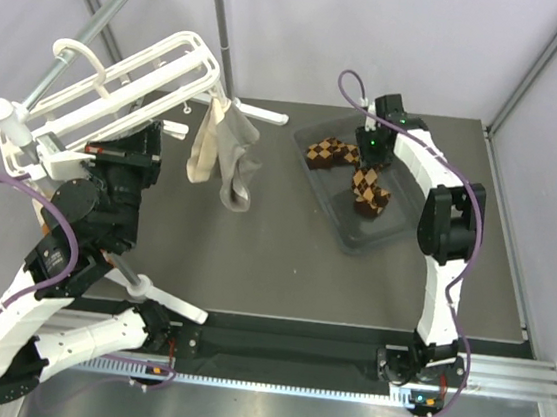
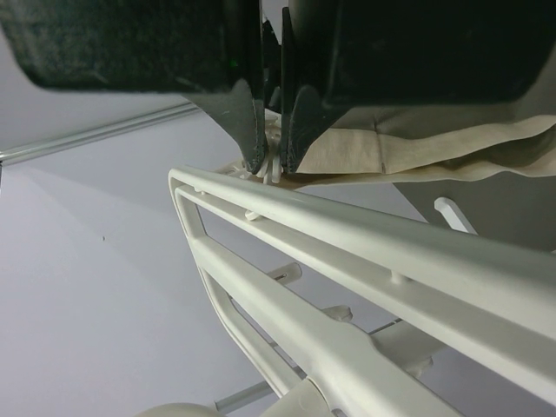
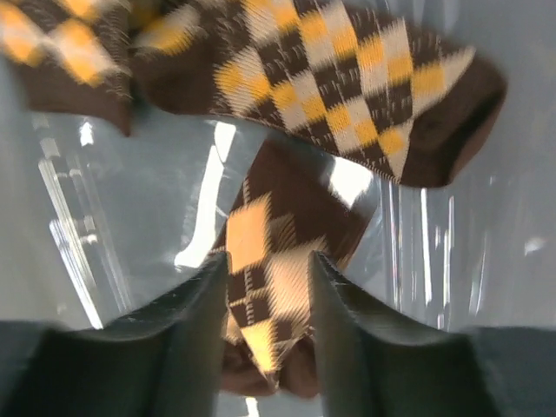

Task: Clip the socks to the hanger
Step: Place the sock in the bin.

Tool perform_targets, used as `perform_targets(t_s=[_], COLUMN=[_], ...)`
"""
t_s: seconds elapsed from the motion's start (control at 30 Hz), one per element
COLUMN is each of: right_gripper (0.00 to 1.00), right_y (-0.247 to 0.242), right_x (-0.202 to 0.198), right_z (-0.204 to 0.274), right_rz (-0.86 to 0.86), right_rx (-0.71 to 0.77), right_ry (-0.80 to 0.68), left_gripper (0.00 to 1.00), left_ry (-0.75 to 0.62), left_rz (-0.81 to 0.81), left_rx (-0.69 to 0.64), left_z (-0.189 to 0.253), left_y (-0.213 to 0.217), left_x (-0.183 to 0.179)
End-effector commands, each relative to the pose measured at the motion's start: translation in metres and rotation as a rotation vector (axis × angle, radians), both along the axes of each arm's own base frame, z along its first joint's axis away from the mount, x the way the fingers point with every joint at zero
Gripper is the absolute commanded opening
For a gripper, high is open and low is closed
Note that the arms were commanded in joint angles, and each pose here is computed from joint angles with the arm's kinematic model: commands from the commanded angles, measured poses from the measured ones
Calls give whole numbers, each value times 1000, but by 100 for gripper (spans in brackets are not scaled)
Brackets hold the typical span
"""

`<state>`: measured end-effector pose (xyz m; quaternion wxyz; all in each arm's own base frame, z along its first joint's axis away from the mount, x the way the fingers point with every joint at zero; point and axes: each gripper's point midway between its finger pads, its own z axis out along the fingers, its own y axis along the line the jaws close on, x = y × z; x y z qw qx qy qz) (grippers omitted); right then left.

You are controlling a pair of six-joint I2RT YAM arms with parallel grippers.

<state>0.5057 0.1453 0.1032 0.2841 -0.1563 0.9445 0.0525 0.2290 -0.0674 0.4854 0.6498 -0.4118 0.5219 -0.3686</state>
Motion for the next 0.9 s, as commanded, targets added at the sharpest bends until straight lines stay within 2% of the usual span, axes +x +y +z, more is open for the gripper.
perform_targets(t_s=[0.0, 0.07, 0.1, 0.13, 0.3, 0.6, 0.87], right_gripper=[49, 55, 62, 63, 62, 60, 60], right_y=[-3, -9, -11, -11, -15, 3, 10], right_x=[14, 11, 8, 6, -8, 3, 0], right_z=[26, 30, 26, 28, 16, -10, -44], right_rz=[-112, -122, -124, -121, -141, -242, -249], right_rx=[15, -8, -19, -21, -23, 97, 79], right_ry=[-155, -172, -164, -167, -131, -91, -59], left_gripper=[0, 0, 0, 0, 0, 0, 0], left_ry=[66, 67, 69, 70, 77, 77, 79], left_rz=[-97, -98, -97, -97, -93, -100, -102], left_rx=[73, 75, 77, 78, 77, 71, 68], left_z=[-23, -23, -23, -24, -28, -29, -29], left_y=[-28, -29, -29, -29, -30, -32, -32], left_x=[7, 7, 8, 8, 9, 10, 10])
